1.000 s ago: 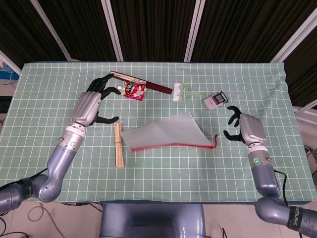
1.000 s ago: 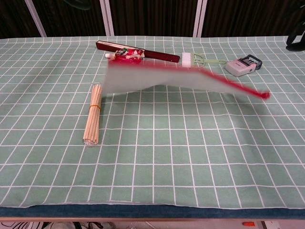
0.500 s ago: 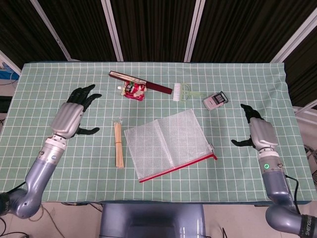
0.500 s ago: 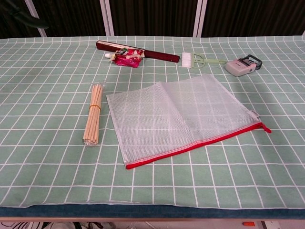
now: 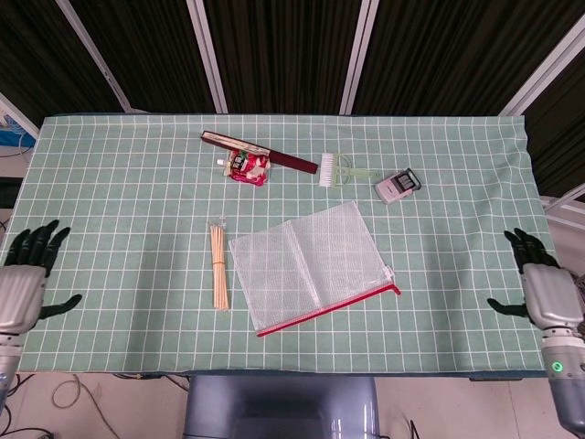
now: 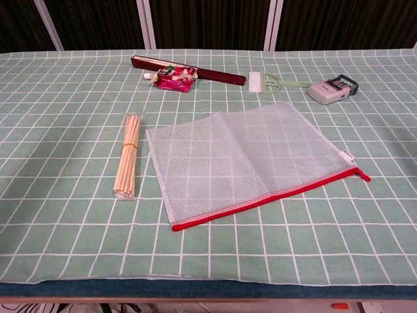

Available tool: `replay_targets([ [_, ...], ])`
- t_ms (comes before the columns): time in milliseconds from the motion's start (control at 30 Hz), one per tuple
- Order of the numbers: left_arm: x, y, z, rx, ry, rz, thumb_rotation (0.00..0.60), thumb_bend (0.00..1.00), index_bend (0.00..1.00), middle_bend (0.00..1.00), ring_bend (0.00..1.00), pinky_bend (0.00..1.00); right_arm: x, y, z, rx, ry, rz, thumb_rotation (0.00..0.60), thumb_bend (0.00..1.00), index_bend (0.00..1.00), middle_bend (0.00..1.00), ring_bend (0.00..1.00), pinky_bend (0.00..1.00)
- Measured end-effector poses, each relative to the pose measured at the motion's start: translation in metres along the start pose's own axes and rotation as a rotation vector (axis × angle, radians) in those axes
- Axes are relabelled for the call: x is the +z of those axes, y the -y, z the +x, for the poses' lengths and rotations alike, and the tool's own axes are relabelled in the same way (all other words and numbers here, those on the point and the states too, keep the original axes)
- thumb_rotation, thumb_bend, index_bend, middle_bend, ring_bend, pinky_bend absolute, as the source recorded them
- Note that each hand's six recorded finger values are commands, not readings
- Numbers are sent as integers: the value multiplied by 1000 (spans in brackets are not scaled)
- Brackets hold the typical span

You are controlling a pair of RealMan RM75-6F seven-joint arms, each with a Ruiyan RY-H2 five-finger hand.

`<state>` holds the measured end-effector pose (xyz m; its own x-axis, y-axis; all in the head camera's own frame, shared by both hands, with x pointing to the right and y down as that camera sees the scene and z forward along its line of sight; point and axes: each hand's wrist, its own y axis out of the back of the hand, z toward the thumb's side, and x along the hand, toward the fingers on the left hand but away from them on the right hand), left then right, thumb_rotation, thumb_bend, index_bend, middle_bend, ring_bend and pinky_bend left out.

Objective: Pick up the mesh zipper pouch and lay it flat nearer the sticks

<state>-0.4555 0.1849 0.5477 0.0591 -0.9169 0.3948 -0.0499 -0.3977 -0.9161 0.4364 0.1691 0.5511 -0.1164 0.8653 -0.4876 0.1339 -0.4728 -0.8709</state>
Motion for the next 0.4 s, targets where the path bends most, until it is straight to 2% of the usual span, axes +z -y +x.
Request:
replay_targets([
  [200,-31,4,-32,20,-37,-4,600,9,0,0,0,0,-37,-6,22,-76,17,11,600,84,0,0,0,210],
  [400,-34,4,-32,63,-47,-22,600,9,0,0,0,0,-47,-8,25,-129,29,-35,600,84,0,0,0,210],
])
